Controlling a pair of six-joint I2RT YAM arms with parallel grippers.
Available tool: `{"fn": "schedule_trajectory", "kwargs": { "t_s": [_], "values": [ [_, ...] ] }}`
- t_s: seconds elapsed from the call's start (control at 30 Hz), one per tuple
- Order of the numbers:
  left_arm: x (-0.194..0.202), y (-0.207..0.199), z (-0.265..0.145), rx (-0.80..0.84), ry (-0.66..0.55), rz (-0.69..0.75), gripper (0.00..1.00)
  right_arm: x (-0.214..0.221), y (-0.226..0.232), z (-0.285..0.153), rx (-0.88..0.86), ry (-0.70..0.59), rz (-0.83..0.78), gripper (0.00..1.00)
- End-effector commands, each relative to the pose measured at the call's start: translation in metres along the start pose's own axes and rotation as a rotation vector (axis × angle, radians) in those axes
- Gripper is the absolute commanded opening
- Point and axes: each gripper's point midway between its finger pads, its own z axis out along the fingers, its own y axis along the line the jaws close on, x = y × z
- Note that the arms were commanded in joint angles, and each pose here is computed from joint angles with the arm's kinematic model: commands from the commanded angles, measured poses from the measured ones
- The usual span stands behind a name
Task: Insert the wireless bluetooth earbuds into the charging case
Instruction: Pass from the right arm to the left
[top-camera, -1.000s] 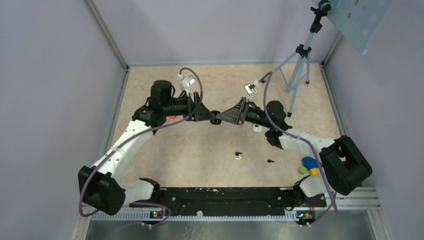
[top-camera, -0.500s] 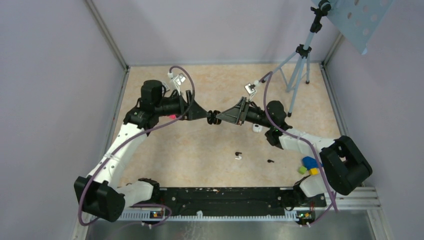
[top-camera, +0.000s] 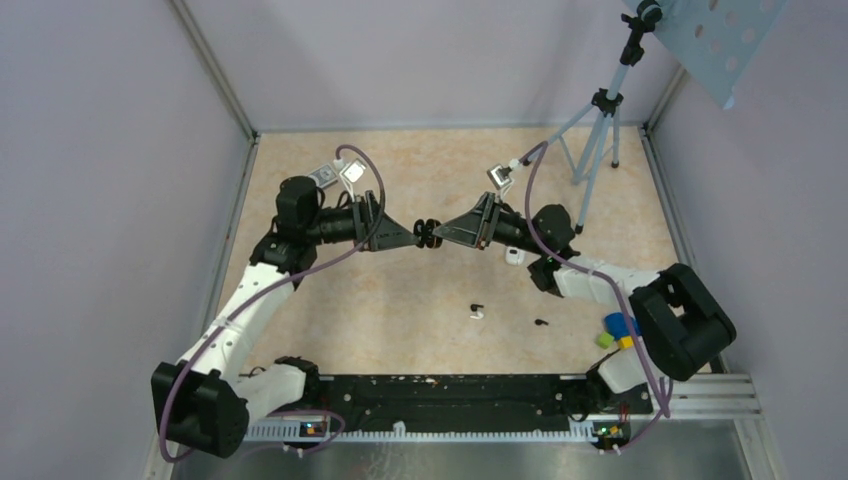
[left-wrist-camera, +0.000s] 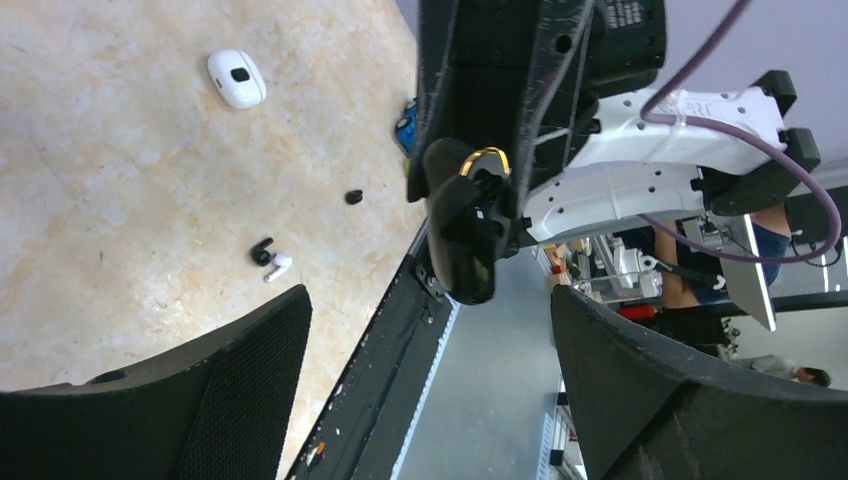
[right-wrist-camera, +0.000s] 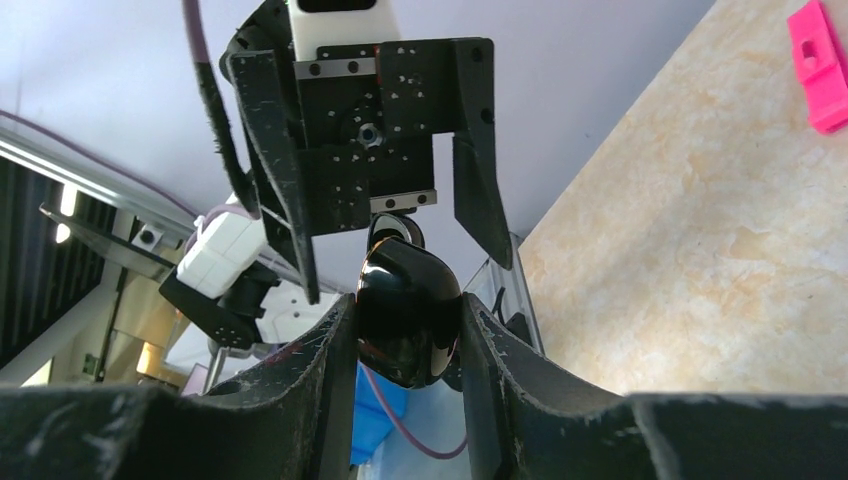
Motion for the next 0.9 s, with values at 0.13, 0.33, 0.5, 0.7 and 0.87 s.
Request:
{"fn": "schedule_trajectory", "kwargs": {
  "t_s": [0.13,0.33,0.5,0.7,0.87],
  "values": [
    [-0.006,-0.038,-0.011,0.139,-0.008,0.103,0.94,-0.001,0.022,-0.003,-0.155,0.005,-0.017,0.00],
    [-0.004,-0.034,-0.007,0.191,-0.048,0.027,0.91,-0.002,0.021,-0.001,-0.154,0.014,-0.022,0.00],
    [-0.010,-0.041,-0.007,0.245,-0.088,0.028,0.87,-0.004,0.024,0.001,-0.172,0.011,-0.016,0.00],
    [-0.018,-0.045,-0.005,0.277,-0.103,0.016,0.80,-0.006,0.025,0.003,-0.221,0.010,0.022,0.00],
    [-0.022,-0.045,-0.004,0.283,-0.113,0.023,0.70,-0.009,0.024,0.007,-0.228,0.003,0.026,0.00]
  ]
}}
